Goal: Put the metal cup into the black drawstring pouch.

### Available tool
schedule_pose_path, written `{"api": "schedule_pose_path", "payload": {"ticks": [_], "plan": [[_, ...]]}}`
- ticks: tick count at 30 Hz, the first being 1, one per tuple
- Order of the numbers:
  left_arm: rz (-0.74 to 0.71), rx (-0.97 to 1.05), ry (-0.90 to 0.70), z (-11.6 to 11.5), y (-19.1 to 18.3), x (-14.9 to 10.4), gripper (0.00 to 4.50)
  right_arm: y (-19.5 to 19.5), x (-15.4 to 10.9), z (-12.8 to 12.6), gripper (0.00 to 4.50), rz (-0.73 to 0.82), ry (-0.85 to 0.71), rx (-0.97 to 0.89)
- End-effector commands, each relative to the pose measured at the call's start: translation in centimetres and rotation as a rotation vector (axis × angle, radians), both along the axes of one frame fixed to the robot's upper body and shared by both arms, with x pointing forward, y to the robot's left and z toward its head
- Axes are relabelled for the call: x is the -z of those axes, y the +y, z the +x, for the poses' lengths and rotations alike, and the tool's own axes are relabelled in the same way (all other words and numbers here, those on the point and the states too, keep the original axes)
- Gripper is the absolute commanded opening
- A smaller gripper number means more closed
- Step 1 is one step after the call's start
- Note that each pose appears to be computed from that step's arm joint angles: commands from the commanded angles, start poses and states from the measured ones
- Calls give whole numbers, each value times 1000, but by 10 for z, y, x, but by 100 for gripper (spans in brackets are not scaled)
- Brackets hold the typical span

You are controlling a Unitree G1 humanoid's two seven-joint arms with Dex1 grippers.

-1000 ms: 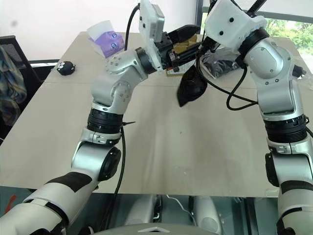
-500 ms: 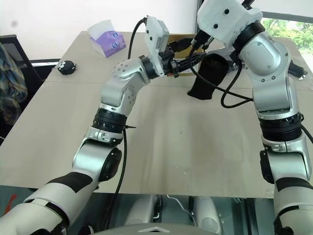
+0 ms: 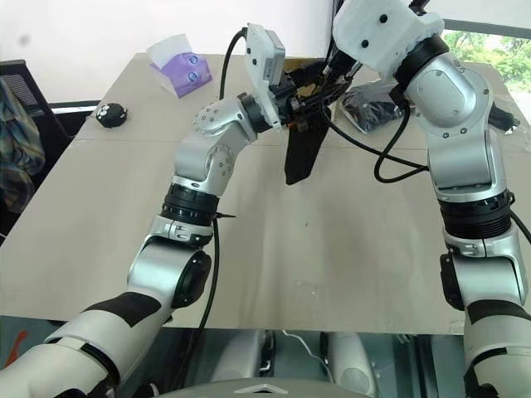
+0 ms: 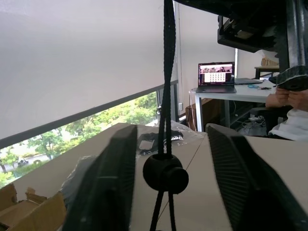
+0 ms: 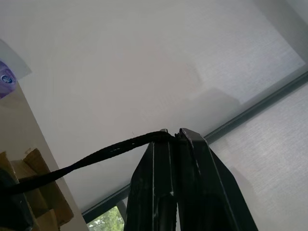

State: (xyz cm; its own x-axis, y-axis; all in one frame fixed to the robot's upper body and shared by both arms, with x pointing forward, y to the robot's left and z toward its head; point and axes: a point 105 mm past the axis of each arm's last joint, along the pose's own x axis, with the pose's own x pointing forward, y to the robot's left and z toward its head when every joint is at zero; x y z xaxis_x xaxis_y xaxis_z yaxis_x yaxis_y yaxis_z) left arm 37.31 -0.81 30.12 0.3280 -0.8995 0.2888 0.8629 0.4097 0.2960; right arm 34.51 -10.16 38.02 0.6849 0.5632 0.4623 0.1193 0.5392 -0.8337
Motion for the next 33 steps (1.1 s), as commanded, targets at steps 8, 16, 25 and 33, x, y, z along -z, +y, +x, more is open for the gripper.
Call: {"api": "schedule_pose_path", "payload": {"ticks": [8, 16, 25, 33], "plan": [[32, -8, -51, -3, 0, 0, 19, -4, -44, -30, 0, 83, -195, -19], [137, -65, -12, 8, 1, 39, 19, -51, -116, -97, 0, 385, -699, 45], [112, -14, -10, -1, 2, 40, 164, -40, -87, -56, 0, 348, -443, -1], [95, 90, -43, -40, 16, 23, 302, -16, 18, 0, 0, 277, 184, -83]]}}
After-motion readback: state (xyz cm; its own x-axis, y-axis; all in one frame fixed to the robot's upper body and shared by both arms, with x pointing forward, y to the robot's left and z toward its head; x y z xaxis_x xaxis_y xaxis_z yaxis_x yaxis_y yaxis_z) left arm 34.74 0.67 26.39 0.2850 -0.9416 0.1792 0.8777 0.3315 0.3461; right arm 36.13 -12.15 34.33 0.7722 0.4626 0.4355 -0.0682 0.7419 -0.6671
